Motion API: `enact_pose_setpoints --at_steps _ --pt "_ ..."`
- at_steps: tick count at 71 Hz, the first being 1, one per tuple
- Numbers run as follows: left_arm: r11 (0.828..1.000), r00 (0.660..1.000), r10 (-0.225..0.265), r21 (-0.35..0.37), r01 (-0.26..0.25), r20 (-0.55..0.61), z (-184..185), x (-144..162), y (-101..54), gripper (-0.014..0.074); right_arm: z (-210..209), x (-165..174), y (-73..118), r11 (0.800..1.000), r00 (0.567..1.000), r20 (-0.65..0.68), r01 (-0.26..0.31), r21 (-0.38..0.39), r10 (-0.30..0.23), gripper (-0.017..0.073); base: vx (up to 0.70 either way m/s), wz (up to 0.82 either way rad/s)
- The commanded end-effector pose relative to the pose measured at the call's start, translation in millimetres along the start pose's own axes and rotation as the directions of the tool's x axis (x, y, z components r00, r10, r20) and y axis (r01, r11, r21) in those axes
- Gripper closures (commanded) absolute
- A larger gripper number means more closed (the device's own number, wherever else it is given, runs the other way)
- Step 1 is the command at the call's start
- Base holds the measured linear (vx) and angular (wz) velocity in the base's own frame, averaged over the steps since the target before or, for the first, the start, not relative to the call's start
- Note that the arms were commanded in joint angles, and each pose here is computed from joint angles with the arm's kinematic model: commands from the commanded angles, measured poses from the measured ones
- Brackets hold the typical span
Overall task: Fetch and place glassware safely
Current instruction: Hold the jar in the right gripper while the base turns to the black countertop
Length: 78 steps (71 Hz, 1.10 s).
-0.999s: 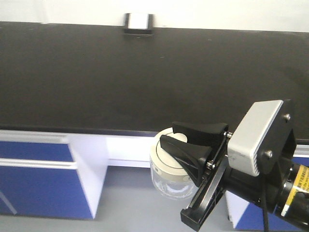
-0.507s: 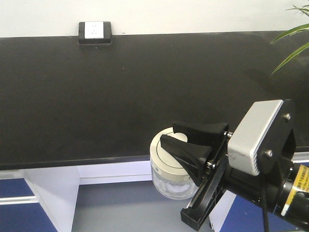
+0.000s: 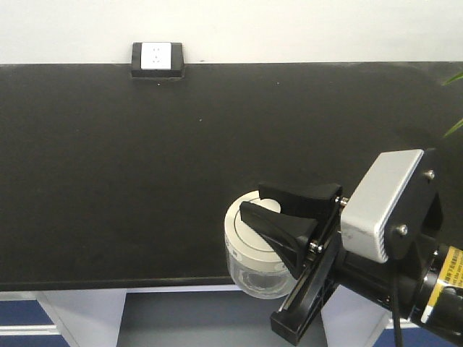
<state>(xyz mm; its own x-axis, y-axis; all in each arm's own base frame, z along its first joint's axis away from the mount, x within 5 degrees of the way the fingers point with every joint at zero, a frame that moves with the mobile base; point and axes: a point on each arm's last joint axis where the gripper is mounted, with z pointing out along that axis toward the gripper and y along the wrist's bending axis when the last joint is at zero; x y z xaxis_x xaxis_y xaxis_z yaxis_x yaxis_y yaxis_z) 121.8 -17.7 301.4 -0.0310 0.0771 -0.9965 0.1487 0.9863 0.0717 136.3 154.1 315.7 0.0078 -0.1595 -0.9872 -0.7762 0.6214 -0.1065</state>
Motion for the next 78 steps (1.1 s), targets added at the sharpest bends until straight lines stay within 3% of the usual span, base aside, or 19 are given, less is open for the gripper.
enact_pose_setpoints --at_steps 1,78 --pt "1.000 0.995 -0.016 0.012 0.015 0.098 -1.0 -15.3 -0.7 0.0601 -5.2 -23.6 1.3 1.000 0.989 0.151 0.003 -0.020 0.000 0.0560 0.16 0.09" --pt "1.000 0.995 -0.016 0.012 0.015 0.098 -1.0 -15.3 -0.7 0.0601 -5.2 -23.6 1.3 1.000 0.989 0.151 0.003 -0.020 0.000 0.0560 0.08 0.04"
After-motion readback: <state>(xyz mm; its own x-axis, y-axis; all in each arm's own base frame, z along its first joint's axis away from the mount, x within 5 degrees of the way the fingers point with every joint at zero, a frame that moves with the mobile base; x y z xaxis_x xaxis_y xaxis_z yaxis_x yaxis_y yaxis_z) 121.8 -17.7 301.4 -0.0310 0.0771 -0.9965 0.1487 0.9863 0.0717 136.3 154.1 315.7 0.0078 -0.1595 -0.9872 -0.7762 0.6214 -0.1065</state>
